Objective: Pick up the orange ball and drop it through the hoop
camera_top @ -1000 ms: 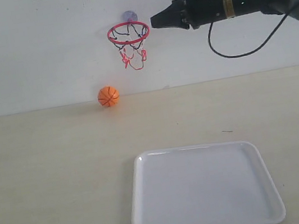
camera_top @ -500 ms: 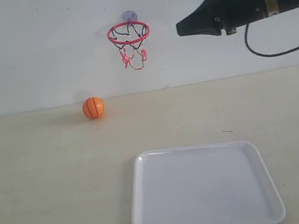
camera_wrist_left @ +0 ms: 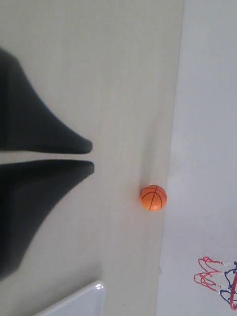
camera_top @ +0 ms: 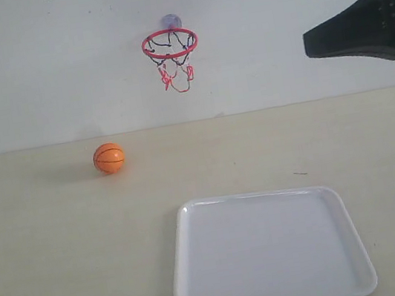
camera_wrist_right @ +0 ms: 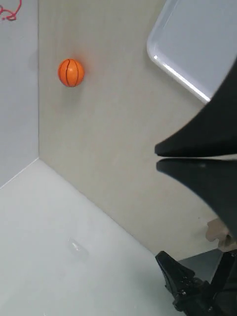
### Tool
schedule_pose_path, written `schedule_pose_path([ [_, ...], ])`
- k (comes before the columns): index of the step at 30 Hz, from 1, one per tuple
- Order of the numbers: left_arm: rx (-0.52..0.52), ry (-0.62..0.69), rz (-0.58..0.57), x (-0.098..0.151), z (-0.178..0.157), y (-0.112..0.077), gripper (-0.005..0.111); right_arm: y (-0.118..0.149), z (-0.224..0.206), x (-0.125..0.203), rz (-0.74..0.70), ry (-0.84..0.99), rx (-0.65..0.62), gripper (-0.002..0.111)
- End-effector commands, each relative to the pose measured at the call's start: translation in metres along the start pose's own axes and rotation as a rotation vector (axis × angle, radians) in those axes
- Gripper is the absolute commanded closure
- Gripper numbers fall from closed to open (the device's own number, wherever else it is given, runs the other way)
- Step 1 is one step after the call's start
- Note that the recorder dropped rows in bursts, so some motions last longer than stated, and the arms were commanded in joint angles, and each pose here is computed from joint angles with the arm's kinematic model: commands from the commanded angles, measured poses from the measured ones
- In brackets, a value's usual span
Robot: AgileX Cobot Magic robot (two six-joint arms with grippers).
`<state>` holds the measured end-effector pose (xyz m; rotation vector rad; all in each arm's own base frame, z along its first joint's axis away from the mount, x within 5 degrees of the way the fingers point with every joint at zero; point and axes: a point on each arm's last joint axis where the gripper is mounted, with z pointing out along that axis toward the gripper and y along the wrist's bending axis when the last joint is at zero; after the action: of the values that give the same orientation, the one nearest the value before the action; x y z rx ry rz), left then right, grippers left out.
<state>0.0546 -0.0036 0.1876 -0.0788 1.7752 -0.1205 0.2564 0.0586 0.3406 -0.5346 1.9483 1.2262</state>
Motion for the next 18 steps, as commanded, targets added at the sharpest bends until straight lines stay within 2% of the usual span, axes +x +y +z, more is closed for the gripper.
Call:
schedule_pose_path([
  [1,0.002,0.001,0.002,0.001,0.000,0.000,0.103,0.038,-0.017,0.000,-0.114,-0.054,0.006,0.109],
  [6,0.002,0.001,0.002,0.001,0.000,0.000,0.103,0.067,-0.029,-0.001,-0.202,-0.090,0.008,0.109],
  [11,0.002,0.001,0.002,0.001,0.000,0.000,0.103,0.078,-0.033,0.001,-0.234,-0.102,0.006,0.109],
  [14,0.002,0.001,0.002,0.001,0.000,0.000,0.103,0.079,-0.023,0.011,-0.254,-0.068,-0.036,0.109],
  [18,0.002,0.001,0.002,0.001,0.000,0.000,0.103,0.067,-0.003,0.023,-0.273,-0.100,0.069,0.109],
])
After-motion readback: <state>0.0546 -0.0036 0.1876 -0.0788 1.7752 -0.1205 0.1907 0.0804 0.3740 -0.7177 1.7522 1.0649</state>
